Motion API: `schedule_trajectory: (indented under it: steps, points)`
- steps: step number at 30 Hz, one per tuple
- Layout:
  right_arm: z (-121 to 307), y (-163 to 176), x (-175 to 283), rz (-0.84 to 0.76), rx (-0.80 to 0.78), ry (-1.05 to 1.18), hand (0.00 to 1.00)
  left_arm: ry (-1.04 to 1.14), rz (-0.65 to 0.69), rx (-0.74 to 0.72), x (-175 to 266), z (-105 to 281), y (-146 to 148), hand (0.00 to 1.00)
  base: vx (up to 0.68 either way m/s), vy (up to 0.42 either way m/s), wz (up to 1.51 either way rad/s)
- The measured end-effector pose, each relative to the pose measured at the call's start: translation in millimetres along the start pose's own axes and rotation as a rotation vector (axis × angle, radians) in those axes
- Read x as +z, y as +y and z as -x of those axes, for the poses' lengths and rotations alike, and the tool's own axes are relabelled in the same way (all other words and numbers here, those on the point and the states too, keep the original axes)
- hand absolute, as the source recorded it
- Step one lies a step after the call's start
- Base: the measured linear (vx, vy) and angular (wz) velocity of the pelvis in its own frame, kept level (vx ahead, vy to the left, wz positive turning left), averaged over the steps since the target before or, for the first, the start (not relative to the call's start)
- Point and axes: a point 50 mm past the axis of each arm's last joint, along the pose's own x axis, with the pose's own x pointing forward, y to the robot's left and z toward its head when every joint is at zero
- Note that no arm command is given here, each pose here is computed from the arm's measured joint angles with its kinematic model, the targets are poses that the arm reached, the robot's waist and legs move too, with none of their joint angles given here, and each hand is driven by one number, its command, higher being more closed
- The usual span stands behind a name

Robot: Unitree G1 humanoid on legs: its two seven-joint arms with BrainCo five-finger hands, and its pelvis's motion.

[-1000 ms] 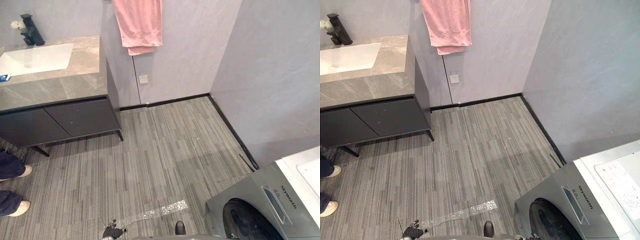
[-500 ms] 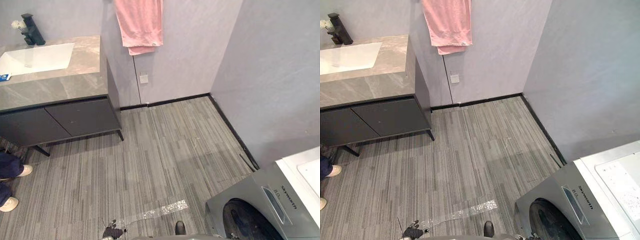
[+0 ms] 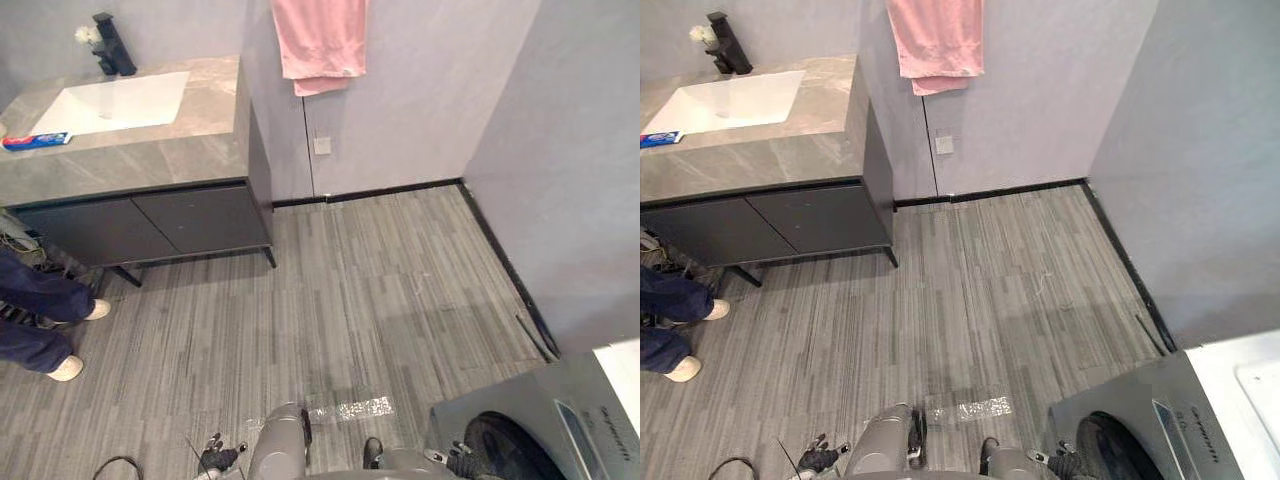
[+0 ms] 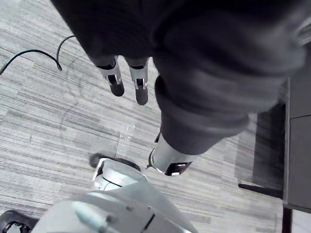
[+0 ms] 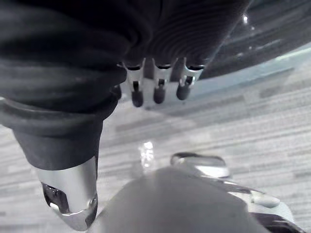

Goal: Organize washtable

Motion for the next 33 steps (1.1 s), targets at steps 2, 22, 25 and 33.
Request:
schedule_trajectory:
  steps: [2,22,25,33]
  points:
    - [1,-3,-2,-0.002,-0.009,0.004,0.00,0.006,0.017,0.014,-2,1,-1,0.00,0.31,0.318,-0.52]
    - [2,-1,6,-0.108,-0.008,-0.063,0.00,-0.083,0.065,-0.045,24,-4,-29,0.00,0.53,0.064,-0.20]
    - [2,0,8,-0.102,-0.005,-0.067,0.00,-0.108,0.005,-0.074,28,-4,-30,0.00,0.33,-0.143,0.28]
    - [2,-12,-4,-0.170,-0.048,-0.009,0.00,-0.047,-0.068,-0.028,17,-5,-5,0.00,0.89,0.128,0.08]
